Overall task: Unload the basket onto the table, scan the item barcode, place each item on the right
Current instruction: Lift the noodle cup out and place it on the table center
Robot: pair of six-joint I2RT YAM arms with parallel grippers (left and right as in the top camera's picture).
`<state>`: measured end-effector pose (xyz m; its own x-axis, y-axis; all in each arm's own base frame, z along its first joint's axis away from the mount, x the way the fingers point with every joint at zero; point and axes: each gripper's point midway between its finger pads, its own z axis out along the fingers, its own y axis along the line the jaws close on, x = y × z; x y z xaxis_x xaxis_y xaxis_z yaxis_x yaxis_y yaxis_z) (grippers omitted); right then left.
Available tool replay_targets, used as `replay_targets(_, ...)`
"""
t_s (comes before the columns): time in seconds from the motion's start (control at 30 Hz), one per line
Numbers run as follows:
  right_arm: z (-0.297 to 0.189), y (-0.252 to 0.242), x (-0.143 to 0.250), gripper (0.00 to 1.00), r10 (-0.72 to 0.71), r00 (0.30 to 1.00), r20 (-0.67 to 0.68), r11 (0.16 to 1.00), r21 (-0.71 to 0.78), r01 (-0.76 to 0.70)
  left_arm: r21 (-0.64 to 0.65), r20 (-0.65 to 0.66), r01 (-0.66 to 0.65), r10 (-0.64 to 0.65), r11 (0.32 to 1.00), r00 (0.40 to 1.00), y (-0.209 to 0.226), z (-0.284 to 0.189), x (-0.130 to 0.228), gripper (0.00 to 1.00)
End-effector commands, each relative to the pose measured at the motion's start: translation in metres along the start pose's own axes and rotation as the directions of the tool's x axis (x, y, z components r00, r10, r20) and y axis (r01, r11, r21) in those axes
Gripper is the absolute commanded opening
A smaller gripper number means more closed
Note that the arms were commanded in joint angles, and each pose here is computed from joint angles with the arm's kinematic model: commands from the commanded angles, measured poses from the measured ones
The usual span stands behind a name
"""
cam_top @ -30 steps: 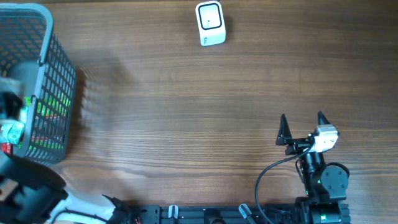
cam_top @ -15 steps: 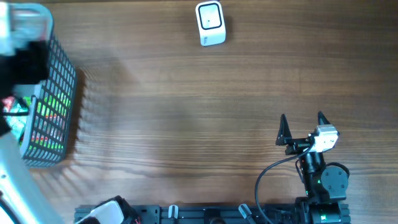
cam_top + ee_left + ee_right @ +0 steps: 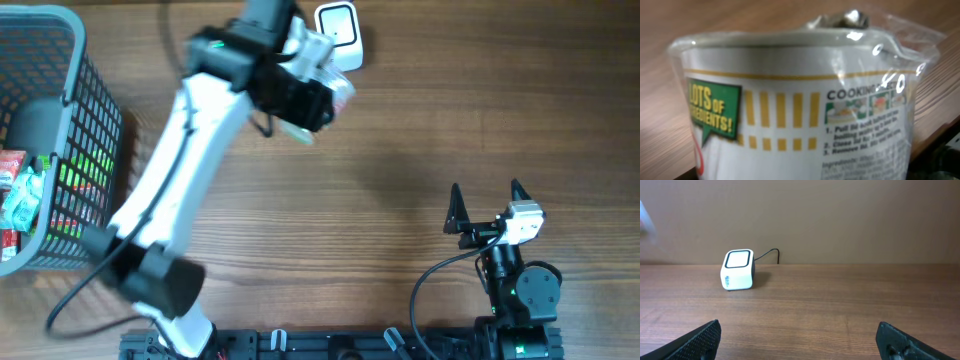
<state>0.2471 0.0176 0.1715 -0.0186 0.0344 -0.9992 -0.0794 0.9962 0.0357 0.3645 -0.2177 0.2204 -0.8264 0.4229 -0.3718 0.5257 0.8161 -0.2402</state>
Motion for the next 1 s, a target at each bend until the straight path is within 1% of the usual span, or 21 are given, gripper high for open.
replay_targets(0.0, 0.000, 0.002, -0.001, 1.00, -0.009, 1.000, 0.007, 1.000, -0.012, 0.009, 0.036, -0.118, -0.007, 0.011, 0.999, 0.993, -0.017, 0.071, 0.002, 0.68)
replay_targets(0.03, 0.000, 0.002, -0.001, 1.00, -0.009, 1.000, 0.007, 1.000, -0.012, 0.009, 0.039, -0.141, -0.006, 0.011, 0.999, 0.990, -0.020, 0.085, 0.004, 0.68)
replay_targets(0.1, 0.000, 0.002, -0.001, 1.00, -0.009, 1.000, 0.007, 1.000, -0.012, 0.009, 0.051, -0.207, -0.019, 0.029, 0.999, 0.978, -0.027, 0.127, 0.012, 0.69)
replay_targets(0.17, 0.000, 0.002, -0.001, 1.00, -0.009, 1.000, 0.007, 1.000, -0.012, 0.009, 0.059, -0.270, -0.030, 0.045, 0.998, 0.962, -0.036, 0.161, 0.026, 0.69)
replay_targets(0.27, 0.000, 0.002, -0.001, 1.00, -0.009, 1.000, 0.007, 1.000, -0.012, 0.009, 0.069, -0.297, -0.047, 0.066, 0.996, 0.953, -0.050, 0.190, 0.033, 0.69)
replay_targets(0.3, 0.000, 0.002, -0.001, 1.00, -0.009, 1.000, 0.007, 1.000, -0.012, 0.009, 0.060, -0.297, -0.066, 0.081, 0.996, 0.952, -0.054, 0.194, 0.034, 0.73)
replay_targets(0.33, 0.000, 0.002, -0.001, 1.00, -0.009, 1.000, 0.007, 1.000, -0.012, 0.009, 0.045, -0.294, -0.087, 0.096, 0.995, 0.951, -0.057, 0.197, 0.035, 0.91)
replay_targets(0.37, 0.000, 0.002, -0.001, 1.00, -0.009, 1.000, 0.007, 1.000, -0.012, 0.009, 0.043, -0.294, -0.100, 0.108, 0.994, 0.950, -0.060, 0.198, 0.035, 1.00)
replay_targets(0.5, 0.000, 0.002, -0.001, 1.00, -0.009, 1.000, 0.007, 1.000, -0.012, 0.009, 0.047, -0.310, -0.116, 0.125, 0.992, 0.942, -0.067, 0.197, 0.041, 1.00)
replay_targets(0.57, 0.000, 0.002, -0.001, 1.00, -0.009, 1.000, 0.007, 1.000, -0.012, 0.009, -0.016, -0.286, -0.140, 0.130, 0.990, 0.949, -0.058, 0.191, 0.033, 1.00)
replay_targets(0.6, 0.000, 0.002, -0.001, 1.00, -0.009, 1.000, 0.007, 1.000, -0.012, 0.009, -0.059, -0.258, -0.156, 0.136, 0.986, 0.956, -0.053, 0.183, 0.025, 1.00)
replay_targets(0.67, 0.000, 0.002, -0.001, 1.00, -0.009, 1.000, 0.007, 1.000, -0.012, 0.009, -0.068, -0.207, -0.164, 0.147, 0.984, 0.967, -0.056, 0.165, 0.012, 1.00)
replay_targets(0.8, 0.000, 0.002, -0.001, 1.00, -0.009, 1.000, 0.007, 1.000, -0.012, 0.009, -0.172, -0.027, -0.173, 0.171, 0.970, 0.985, -0.052, 0.092, -0.034, 1.00)
replay_targets(0.83, 0.000, 0.002, -0.001, 1.00, -0.009, 1.000, 0.007, 1.000, -0.012, 0.009, -0.193, 0.017, -0.173, 0.179, 0.966, 0.984, -0.049, 0.069, -0.044, 1.00)
replay_targets(0.87, 0.000, 0.002, -0.001, 1.00, -0.009, 1.000, 0.007, 1.000, -0.012, 0.009, -0.229, 0.089, -0.148, 0.172, 0.962, 0.981, -0.039, 0.029, -0.058, 1.00)
replay_targets(0.9, 0.000, 0.002, -0.001, 1.00, -0.009, 1.000, 0.007, 1.000, -0.012, 0.009, -0.260, 0.139, -0.117, 0.157, 0.958, 0.978, -0.028, 0.000, -0.065, 1.00)
replay_targets(0.97, 0.000, 0.002, -0.001, 1.00, -0.009, 1.000, 0.007, 1.000, -0.012, 0.009, -0.349, 0.253, -0.003, 0.098, 0.937, 0.962, 0.013, -0.072, -0.070, 1.00)
